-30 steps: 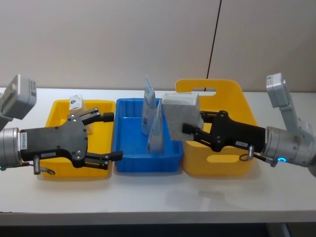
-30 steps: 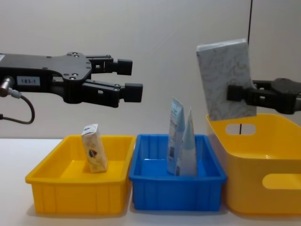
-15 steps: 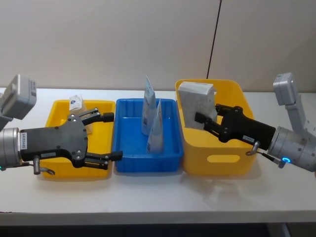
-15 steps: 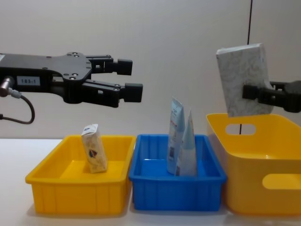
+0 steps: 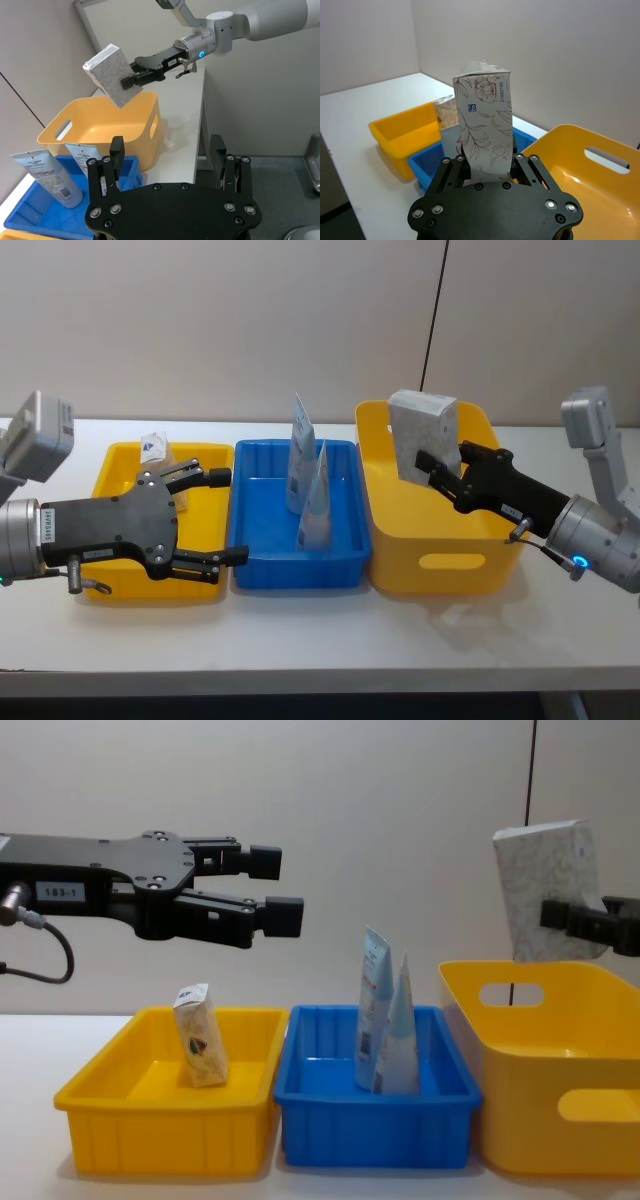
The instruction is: Bimanual collaborative sorting of washing and personal care products
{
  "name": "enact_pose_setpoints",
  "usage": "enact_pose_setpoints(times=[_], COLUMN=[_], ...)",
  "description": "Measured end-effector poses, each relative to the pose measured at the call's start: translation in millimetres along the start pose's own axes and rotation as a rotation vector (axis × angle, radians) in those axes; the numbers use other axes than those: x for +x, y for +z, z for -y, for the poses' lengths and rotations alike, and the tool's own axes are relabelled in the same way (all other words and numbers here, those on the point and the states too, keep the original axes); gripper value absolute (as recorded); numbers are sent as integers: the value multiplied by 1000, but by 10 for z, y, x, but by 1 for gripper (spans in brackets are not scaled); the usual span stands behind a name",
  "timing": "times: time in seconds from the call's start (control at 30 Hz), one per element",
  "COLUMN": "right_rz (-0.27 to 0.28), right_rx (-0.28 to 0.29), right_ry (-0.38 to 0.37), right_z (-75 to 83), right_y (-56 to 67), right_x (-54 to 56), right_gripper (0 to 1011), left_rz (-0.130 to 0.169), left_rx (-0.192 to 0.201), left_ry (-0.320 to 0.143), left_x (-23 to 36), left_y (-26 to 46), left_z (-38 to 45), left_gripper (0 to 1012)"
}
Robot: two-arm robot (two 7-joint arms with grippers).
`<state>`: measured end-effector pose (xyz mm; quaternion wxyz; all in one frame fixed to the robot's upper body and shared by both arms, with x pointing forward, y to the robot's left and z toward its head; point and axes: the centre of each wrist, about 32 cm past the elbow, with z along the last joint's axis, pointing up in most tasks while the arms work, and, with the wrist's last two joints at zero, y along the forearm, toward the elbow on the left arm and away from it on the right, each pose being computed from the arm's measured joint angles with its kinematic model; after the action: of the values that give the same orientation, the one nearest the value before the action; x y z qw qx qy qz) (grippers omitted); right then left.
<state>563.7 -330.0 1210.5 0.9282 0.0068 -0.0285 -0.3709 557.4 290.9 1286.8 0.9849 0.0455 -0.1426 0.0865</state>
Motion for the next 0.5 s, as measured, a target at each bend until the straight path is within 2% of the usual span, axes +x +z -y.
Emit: enact_pose_setpoints(times=[0.5], right_rz=[3], right_rx=[-10], right_ry=[-64], right_z=[-17], right_y=[-23], right_x=[-4], right_gripper=[342], left_rz=[0], left_rx=[0], left_ry=[0], left_x=[0], left_y=[0], left_z=[0], left_gripper=[1001])
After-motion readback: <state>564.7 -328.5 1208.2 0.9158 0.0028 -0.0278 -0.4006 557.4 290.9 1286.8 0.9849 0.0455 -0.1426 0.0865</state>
